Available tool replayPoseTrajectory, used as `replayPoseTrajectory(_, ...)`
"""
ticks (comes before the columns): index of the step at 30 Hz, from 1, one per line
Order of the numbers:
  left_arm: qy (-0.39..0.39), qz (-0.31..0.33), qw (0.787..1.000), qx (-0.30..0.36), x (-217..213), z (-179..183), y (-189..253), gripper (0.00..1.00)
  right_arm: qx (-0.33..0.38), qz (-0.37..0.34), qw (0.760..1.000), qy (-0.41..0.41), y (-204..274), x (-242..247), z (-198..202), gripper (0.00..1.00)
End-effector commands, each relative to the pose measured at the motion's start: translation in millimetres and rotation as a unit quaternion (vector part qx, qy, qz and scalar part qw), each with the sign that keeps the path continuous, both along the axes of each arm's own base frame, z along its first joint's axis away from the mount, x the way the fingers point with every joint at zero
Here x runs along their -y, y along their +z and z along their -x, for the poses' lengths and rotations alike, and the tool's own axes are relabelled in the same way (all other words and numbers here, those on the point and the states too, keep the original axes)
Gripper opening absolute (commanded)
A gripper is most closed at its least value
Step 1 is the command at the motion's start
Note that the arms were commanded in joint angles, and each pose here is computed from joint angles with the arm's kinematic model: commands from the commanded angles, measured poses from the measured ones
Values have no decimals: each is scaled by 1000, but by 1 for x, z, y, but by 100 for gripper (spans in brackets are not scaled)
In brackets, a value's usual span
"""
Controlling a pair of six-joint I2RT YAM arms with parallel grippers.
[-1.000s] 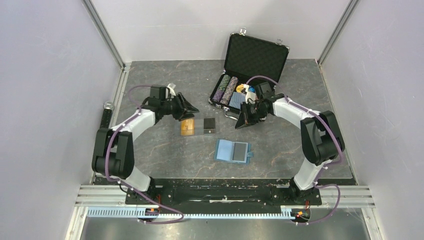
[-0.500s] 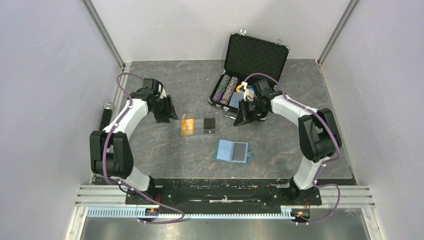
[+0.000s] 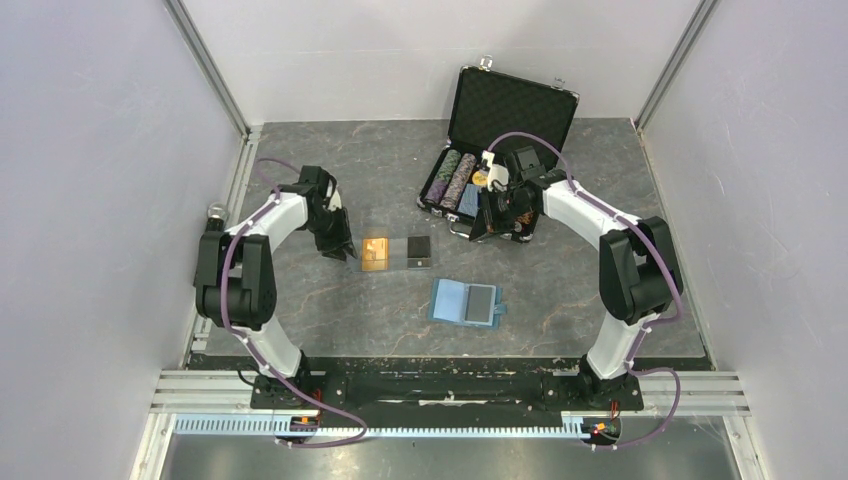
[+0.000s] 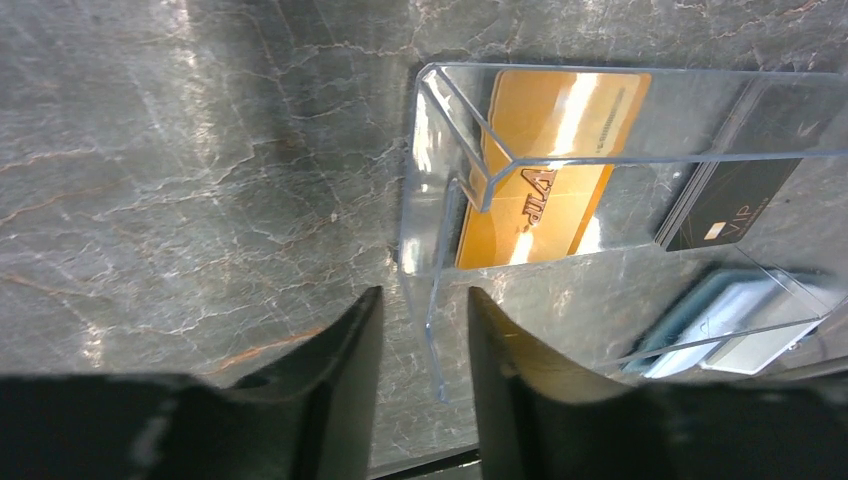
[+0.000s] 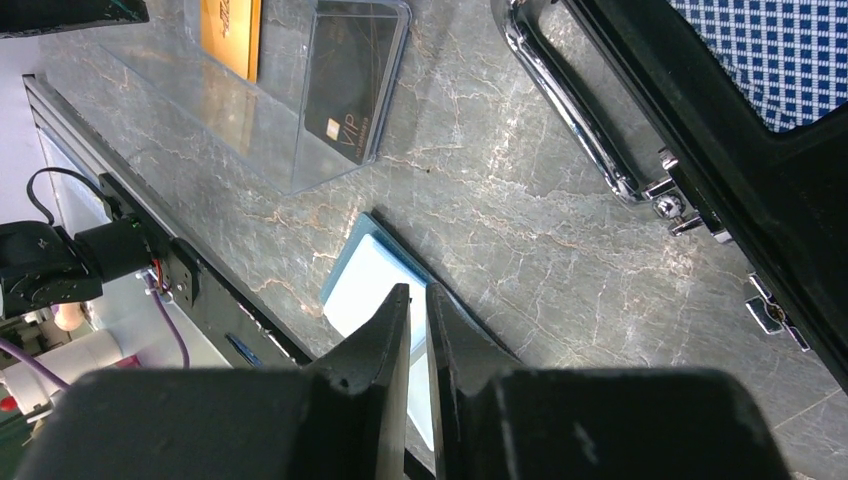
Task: Put the credit cards into the card holder
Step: Move the storage box to the center of the board.
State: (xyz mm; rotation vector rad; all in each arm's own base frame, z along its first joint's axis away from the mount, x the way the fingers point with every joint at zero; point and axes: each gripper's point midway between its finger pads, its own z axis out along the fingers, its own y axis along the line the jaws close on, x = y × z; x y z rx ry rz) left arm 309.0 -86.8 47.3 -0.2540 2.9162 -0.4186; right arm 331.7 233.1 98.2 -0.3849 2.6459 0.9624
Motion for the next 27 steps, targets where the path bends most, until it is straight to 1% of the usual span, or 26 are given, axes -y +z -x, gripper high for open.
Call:
replayPoseTrajectory(1, -36, 29, 999, 29, 20, -11, 7, 32, 26, -3, 1000, 6, 19, -4, -7, 13)
replayPoseTrajectory(6, -46, 38, 998, 25, 40, -6, 7, 22, 34, -10, 999, 15, 25, -15, -9, 13)
replayPoseTrajectory(8, -43, 47, 998, 23, 50, -3, 7, 15, 37, -16, 999, 19, 28, -22, -11, 13)
replayPoseTrajectory(13, -31, 68, 997, 20, 77, 5, 7, 7, 44, -37, 998, 37, 34, -45, -12, 13)
replayPoseTrajectory(18, -25, 75, 997, 15, 101, 14, 4, 6, 38, -51, 996, 58, 27, -68, -7, 13)
replayPoseTrajectory(20, -10, 73, 997, 15, 106, 16, 1, 6, 43, -53, 996, 63, 20, -75, -7, 14)
replayPoseTrajectory(22, 8, 89, 996, 12, 113, 19, -1, 8, 44, -54, 995, 67, 11, -80, -6, 14)
replayPoseTrajectory(25, 24, 105, 994, 11, 121, 23, -1, 10, 48, -44, 995, 71, -2, -85, -7, 17)
replayPoseTrajectory(27, 28, 112, 993, 14, 125, 24, 1, 12, 50, -34, 996, 71, -10, -86, -9, 21)
